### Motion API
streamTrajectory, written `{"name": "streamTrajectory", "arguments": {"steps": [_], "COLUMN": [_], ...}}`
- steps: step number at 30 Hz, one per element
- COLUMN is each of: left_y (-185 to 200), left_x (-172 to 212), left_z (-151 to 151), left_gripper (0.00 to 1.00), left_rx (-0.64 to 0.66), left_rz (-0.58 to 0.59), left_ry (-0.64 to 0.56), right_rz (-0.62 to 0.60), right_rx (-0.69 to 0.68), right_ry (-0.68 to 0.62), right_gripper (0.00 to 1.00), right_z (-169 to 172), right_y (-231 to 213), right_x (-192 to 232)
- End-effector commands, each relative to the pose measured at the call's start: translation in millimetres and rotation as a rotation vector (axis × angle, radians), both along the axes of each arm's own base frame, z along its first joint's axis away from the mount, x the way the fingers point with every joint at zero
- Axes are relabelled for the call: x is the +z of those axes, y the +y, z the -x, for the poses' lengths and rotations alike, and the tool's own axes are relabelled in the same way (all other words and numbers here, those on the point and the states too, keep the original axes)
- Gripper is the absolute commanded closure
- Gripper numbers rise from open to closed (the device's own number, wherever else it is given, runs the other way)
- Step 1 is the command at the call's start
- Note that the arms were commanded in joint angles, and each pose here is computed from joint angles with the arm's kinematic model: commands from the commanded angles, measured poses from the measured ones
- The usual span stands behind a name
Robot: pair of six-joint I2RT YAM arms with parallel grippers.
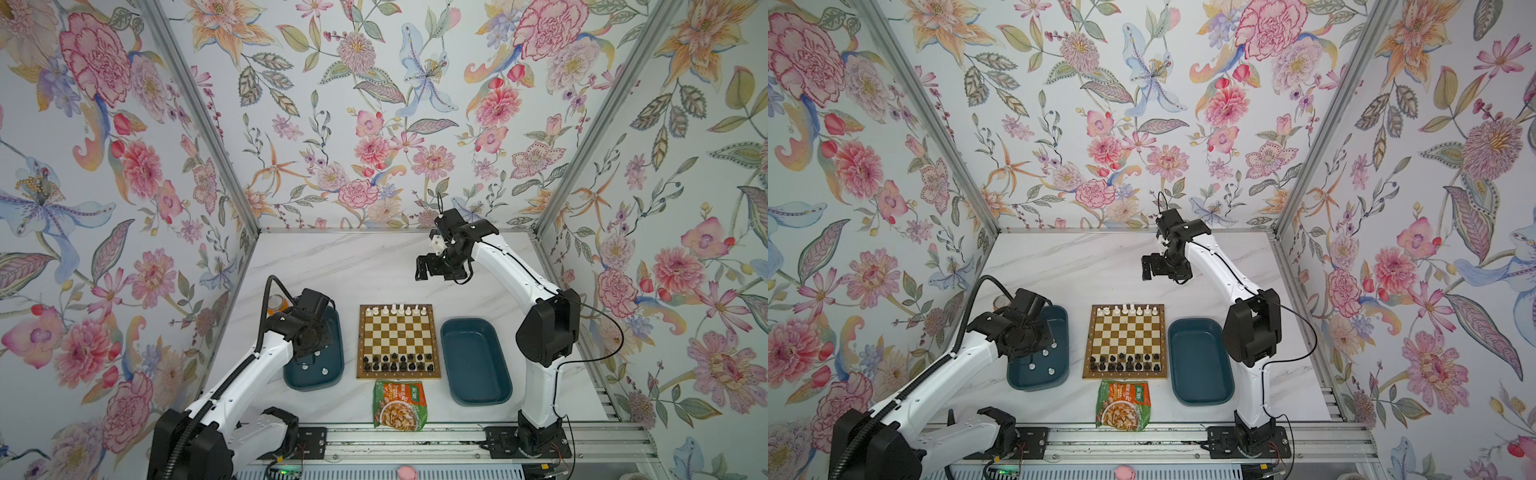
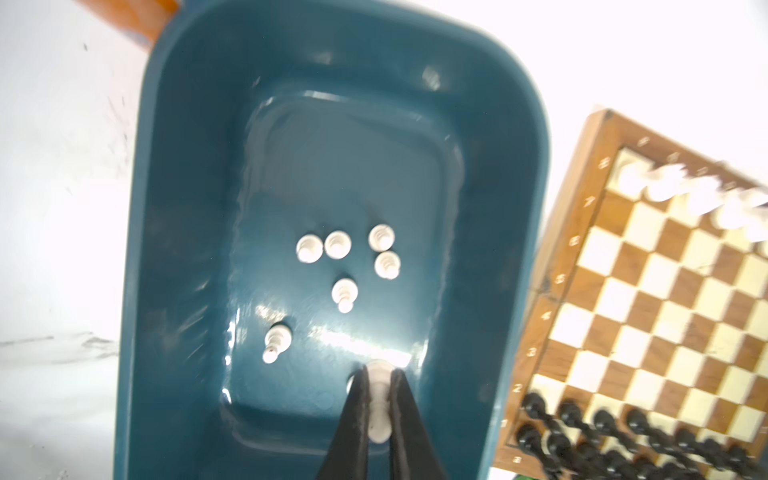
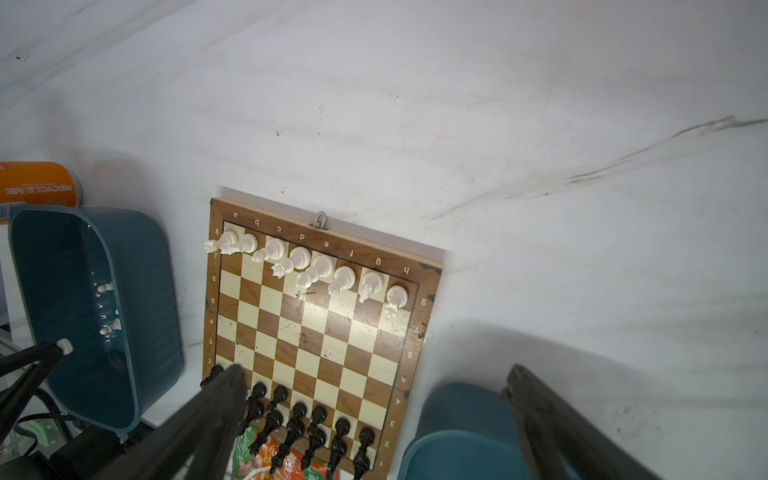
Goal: Set up the chess pieces on the board
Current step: 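Lift the white pawn with the left gripper and carry it to the board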
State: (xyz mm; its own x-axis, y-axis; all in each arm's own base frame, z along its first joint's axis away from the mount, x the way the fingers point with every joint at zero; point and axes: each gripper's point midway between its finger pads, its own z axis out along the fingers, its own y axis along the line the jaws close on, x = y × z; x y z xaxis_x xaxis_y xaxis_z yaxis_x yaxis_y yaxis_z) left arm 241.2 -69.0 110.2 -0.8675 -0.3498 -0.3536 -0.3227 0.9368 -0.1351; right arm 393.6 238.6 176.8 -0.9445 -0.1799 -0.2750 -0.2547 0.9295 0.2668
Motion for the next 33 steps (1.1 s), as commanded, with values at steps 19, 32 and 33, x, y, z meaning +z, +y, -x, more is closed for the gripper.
{"name": "streamTrajectory", "arguments": {"steps": [19, 32, 33], "left_y": [-138, -152, -151], "left_x": [-33, -62, -62], "left_z": [-89, -98, -98], "left_gripper": [0.93, 0.95, 0.95], "left_rx": [-0.316, -0.354, -0.352], "left_rz": [0.040, 0.039, 0.035], "left_ry": [-0.006, 0.039, 0.039], "right_rz": [0.049, 0.063, 0.063], "right_rx": [-0.092, -0.146, -0.150], "right_ry": [-0.081, -0.088, -0.087], "right_gripper": [0.01, 0.01, 0.01], "right_z": [29, 39, 39], "right_y": [-64, -89, -91], "right_x": [36, 39, 39]}}
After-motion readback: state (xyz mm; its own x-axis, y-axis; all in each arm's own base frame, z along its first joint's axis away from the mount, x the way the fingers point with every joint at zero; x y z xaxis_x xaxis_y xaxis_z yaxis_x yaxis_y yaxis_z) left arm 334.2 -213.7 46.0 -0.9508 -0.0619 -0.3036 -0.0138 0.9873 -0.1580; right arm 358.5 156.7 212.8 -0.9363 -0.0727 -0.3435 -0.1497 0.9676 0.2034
